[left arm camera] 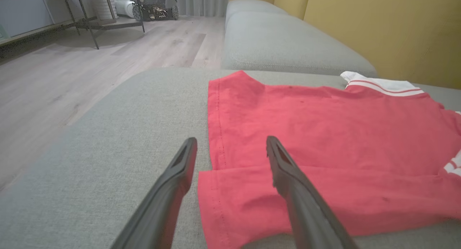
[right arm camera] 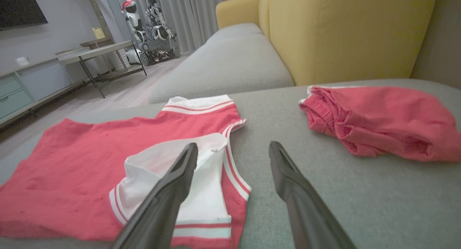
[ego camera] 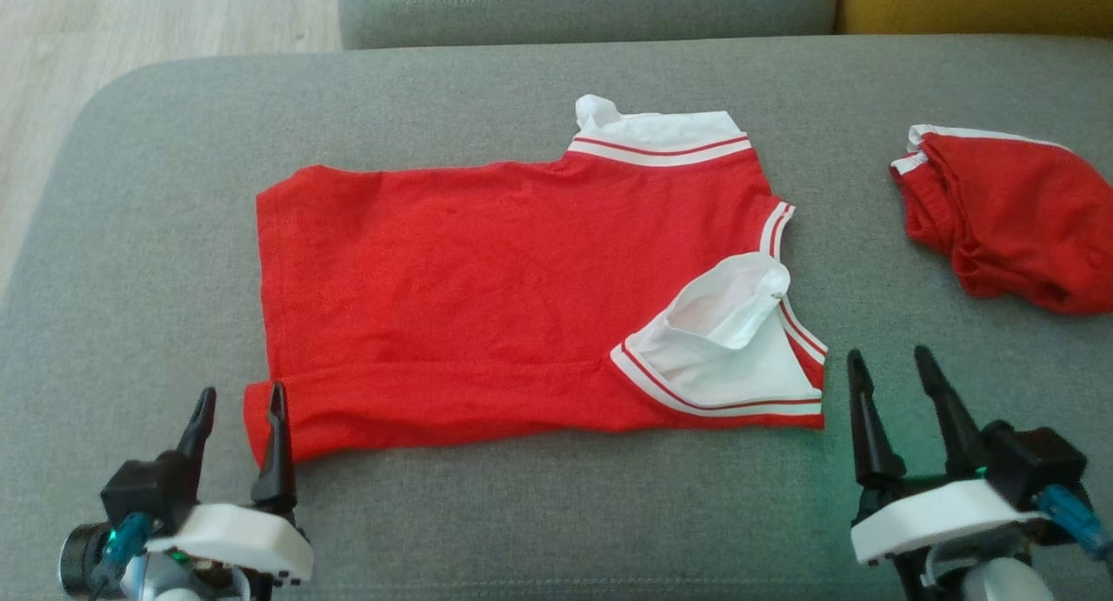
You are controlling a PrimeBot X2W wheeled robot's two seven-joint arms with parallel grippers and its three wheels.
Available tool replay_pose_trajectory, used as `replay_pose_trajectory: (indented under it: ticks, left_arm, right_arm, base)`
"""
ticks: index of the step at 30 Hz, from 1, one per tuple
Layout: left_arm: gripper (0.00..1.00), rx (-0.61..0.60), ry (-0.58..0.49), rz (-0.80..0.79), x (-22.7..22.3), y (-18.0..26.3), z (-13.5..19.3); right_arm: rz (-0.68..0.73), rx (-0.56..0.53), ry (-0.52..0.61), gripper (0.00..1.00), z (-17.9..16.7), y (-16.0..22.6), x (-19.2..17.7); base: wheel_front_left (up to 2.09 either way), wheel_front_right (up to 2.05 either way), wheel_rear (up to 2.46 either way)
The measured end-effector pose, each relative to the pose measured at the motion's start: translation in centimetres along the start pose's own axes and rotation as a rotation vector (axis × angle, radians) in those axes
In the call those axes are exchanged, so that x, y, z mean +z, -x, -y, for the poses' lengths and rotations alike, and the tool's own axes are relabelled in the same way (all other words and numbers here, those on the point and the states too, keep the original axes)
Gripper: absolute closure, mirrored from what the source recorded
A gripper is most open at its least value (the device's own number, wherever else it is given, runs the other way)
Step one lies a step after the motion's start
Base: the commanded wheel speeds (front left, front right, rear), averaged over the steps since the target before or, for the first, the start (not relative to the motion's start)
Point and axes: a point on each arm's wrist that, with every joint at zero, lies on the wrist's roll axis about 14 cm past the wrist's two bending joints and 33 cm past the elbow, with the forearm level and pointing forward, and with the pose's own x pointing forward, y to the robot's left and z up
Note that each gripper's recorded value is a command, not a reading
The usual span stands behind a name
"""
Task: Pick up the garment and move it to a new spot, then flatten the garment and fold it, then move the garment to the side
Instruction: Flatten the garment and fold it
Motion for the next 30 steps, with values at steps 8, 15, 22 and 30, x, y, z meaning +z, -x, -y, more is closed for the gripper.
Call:
replay_pose_trajectory:
  ticks: [8, 15, 22, 30]
  left_arm:
    - [0.00, -0.008, 0.025, -0.194, -4.4, -0.2, 0.2]
    - [0.00, -0.010, 0.087, -0.365, -8.5, -0.5, 0.4]
    - [1.00, -0.043, 0.127, -0.417, -9.4, -1.3, 1.0]
    - [1.00, -0.064, 0.130, -0.400, -9.2, -1.8, 1.5]
  right_arm:
    - [-0.152, 0.003, -0.038, 0.00, -0.2, -0.6, -4.6]
    - [-0.297, 0.028, -0.065, 0.00, -0.9, -2.3, -8.8]
    - [-0.340, 0.036, -0.109, 1.00, -1.4, -3.2, -10.2]
    - [-0.331, 0.014, -0.152, 1.00, -1.1, -3.6, -10.4]
  base:
    - [0.00, 0.00, 0.00]
    - [0.00, 0.00, 0.00]
    - [0.00, 0.00, 0.00]
    - [0.00, 0.00, 0.00]
